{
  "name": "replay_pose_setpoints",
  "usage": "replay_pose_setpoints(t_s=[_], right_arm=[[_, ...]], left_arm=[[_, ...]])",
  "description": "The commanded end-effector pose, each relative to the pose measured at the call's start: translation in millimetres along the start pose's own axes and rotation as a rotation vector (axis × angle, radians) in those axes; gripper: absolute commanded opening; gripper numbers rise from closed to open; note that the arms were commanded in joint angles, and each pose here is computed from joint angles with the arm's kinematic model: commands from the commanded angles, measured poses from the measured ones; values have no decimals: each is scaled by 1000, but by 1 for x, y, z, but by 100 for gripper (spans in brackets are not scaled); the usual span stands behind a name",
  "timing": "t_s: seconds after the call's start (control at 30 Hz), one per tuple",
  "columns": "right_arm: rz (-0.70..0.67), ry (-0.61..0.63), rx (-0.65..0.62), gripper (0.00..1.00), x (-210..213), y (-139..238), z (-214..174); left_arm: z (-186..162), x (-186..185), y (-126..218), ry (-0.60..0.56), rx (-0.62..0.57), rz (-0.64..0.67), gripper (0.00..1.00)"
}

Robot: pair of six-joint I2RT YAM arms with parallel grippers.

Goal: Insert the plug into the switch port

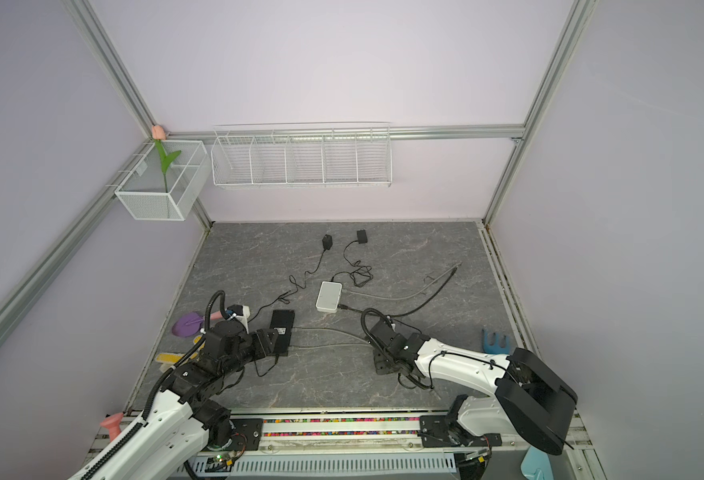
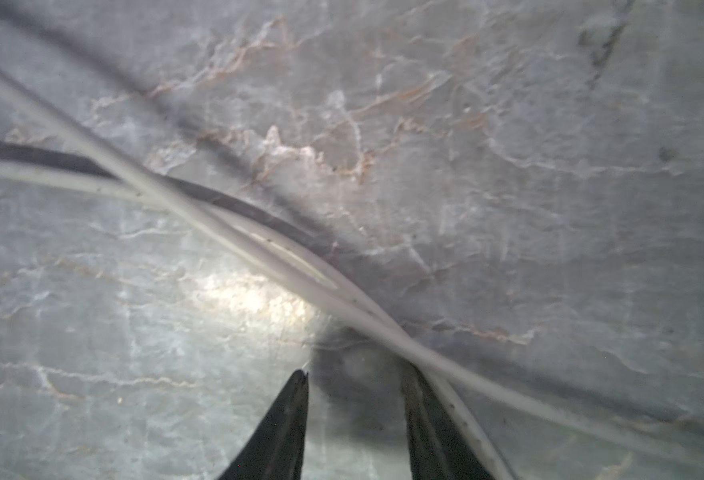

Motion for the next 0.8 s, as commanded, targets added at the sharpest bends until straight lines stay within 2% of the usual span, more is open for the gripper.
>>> replay_pose_setpoints(t_s=[0.0,0.2,0.5,0.77], right_arm=[[-29,-20,-32,42,-9,-2,16],[-49,-34,-56,41,-19,-6,43],[-39,40,-63,42,-7,-11,87],[-6,44,-89,42,-10,-7,91]], left_arm=[[-3,5,0,13,6,13,53],[-4,6,-3,13,7,14,53],[-3,5,-8,8,12,18,53],[1,0,-5,9,-7,-11,53]])
Point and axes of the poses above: each gripper's point midway between its finger pads, its own y axis back along the fingers, its own x axis along the line the jaws close on, z = x × y, the point moved 1 cm from there along y, back along the fingers, and after that the axes turned 8 degrees about y, right-handed, at the moved point
